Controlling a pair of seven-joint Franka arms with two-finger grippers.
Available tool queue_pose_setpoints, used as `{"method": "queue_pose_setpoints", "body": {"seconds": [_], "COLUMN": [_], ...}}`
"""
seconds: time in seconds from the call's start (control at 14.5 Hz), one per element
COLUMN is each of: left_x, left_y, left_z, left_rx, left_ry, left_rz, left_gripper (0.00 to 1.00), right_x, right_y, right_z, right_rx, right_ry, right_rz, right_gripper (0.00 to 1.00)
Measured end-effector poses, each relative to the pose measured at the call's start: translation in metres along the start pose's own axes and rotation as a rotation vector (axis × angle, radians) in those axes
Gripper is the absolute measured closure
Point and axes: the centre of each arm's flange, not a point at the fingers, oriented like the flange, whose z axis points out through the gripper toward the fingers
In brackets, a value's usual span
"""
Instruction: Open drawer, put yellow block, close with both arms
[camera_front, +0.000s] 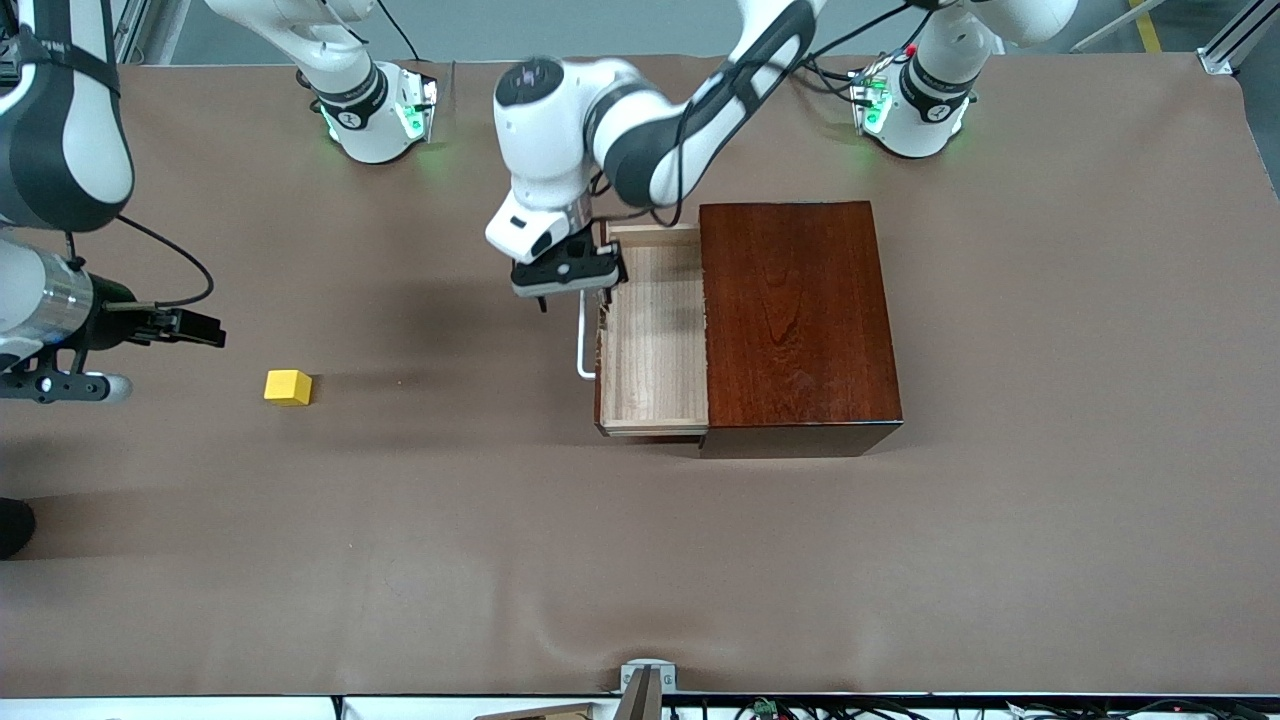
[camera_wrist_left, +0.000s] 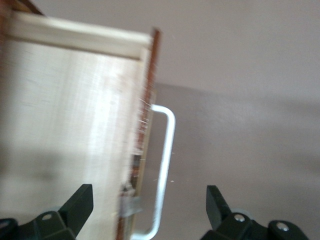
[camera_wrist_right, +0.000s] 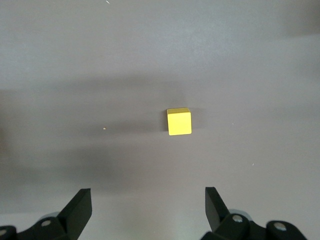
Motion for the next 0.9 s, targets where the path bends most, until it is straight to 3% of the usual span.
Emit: {"method": "queue_pose_setpoints", "body": {"seconds": [0.34, 0.62, 0.9], "left_x": [0.097, 0.167, 0.212], "left_y": [-0.104, -0.194, -0.267], "left_z": [-0.098, -0.117, -0.133], "left_rx": [0.091, 0.157, 0.187], "left_ry": [-0.030, -0.078, -0.111], "left_rz": [0.071, 0.022, 0.003], "left_gripper": [0.00, 0.00, 0.00], "right_x": [0.021, 0.034, 0.039], "right_y": [0.022, 0.031, 0.038], "right_z": [0.042, 0.079, 0.117], "right_rx": [0.005, 0.006, 0.006], "right_ry": [-0.021, -0.007, 0.003], "right_rz": [0.036, 0.050, 0.062], "right_gripper": [0.00, 0.00, 0.00]}}
